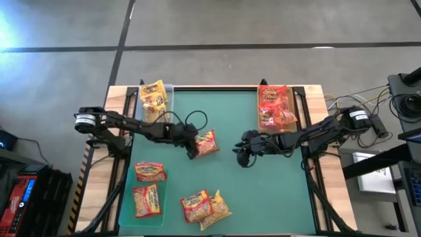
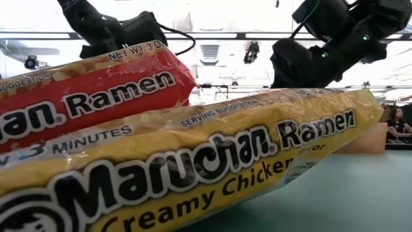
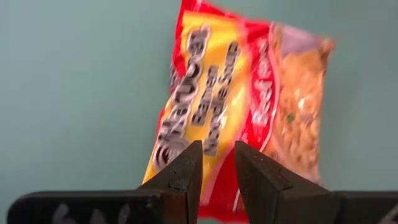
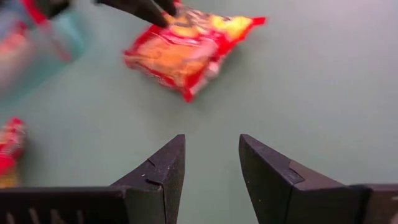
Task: Sort Maruchan noodles
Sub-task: Put the red noodle pack into the green bin
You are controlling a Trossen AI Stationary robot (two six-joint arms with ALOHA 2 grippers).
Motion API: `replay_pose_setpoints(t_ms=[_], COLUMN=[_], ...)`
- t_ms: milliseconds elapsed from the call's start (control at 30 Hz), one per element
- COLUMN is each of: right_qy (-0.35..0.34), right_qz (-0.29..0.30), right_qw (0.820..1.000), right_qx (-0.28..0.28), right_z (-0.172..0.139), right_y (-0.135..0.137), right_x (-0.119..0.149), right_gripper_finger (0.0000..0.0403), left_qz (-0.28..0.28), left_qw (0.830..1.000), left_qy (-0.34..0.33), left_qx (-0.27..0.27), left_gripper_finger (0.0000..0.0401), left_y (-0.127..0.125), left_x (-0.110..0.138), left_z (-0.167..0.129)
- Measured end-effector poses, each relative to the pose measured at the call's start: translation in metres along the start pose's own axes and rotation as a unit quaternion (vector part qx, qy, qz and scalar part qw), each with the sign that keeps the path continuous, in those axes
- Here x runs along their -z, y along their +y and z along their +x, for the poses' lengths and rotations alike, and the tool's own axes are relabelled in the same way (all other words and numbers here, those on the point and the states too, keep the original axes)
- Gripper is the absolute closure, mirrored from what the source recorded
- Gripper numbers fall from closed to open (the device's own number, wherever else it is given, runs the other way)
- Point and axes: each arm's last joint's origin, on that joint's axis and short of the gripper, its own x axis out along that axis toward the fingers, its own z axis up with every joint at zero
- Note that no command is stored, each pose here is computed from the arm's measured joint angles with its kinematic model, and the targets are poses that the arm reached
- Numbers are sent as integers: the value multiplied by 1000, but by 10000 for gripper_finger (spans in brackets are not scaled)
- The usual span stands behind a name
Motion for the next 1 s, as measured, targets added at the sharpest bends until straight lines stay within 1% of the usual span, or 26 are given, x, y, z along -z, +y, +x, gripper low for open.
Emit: replay_pose_setpoints(t_ms=[133,267,400,467,600,733,800,867,933,1000], right_qy=[-35,-43,-26,-19,-15,-25,-28,-30,-25,-26], right_qz=[17,30,40,40,40,47,55,72,82,89], right_qw=[998,994,994,994,995,995,995,994,992,991], right_qx=[-56,-93,-97,-99,-93,-89,-84,-83,-94,-98], right_z=[2,6,18,25,37,44,45,46,45,45], right_y=[10,19,25,29,33,33,30,29,29,30], right_x=[9,20,31,32,30,21,18,15,12,11], right_gripper_finger=[264,264,264,264,264,264,264,264,264,264], left_qz=[-5,-7,-7,5,39,66,87,96,110,140], left_qw=[999,1000,1000,1000,998,996,995,994,993,990], left_qy=[-33,-15,2,2,-9,-17,-14,-9,-1,5], left_qx=[13,10,16,22,41,56,55,50,39,21], left_gripper_finger=[325,325,325,325,325,325,325,324,320,314], left_y=[-1,2,1,-3,-15,-26,-27,-26,-23,-20], left_x=[-1,5,9,11,7,5,5,6,7,8], left_z=[2,3,3,1,-5,-10,-11,-11,-11,-10])
